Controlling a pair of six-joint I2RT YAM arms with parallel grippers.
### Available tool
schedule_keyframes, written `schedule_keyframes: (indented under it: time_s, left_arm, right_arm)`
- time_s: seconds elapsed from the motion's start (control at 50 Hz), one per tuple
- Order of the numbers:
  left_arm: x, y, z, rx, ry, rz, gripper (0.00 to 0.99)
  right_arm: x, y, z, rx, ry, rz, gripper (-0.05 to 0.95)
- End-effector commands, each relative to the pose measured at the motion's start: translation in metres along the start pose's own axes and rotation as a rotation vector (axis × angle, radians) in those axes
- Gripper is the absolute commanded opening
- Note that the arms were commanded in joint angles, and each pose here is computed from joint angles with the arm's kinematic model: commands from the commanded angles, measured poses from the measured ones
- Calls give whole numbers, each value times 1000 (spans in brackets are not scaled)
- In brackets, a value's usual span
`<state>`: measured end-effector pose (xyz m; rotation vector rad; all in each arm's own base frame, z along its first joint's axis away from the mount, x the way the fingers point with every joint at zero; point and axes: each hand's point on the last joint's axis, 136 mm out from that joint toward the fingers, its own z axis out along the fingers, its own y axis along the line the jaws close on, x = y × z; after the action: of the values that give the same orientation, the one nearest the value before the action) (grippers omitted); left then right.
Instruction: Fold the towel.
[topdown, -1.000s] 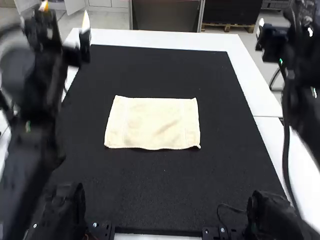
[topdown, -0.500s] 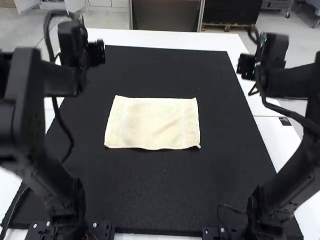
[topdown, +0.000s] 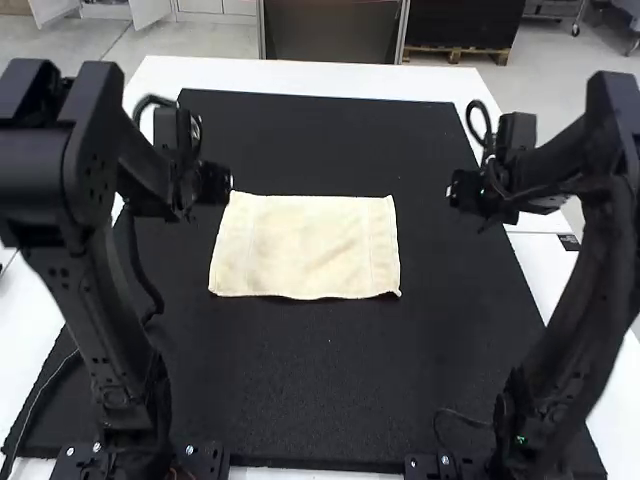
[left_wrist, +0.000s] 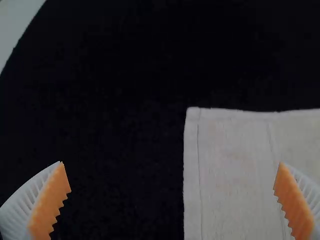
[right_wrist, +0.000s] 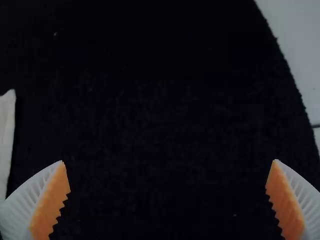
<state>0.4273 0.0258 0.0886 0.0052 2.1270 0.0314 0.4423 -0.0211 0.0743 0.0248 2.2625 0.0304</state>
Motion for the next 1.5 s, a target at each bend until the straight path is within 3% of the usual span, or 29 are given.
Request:
schedule_keyframes:
  time_s: [0.0, 0.06, 0.2, 0.44, 0.94, 1.48]
  left_arm:
    - [-16, -13, 5, 115, -23, 17, 959]
    - [-13, -12, 8, 142, -8, 4, 959]
    - [-11, 3, 18, 124, 5, -12, 957]
    - [-1, 6, 36, 136, 44, 42, 957]
    - [32, 5, 66, 172, 98, 68, 959]
    - [14, 7, 94, 184, 63, 81, 957]
  right_arm:
    - [-30, 29, -4, -135, -58, -23, 908]
    - [-33, 40, -6, -198, -57, -19, 907]
    - [-34, 58, -3, -256, -52, -11, 907]
    - [-18, 87, 19, -323, 12, -5, 907]
    - [7, 123, 60, -384, 82, -17, 910]
    - [12, 158, 88, -426, 69, -31, 908]
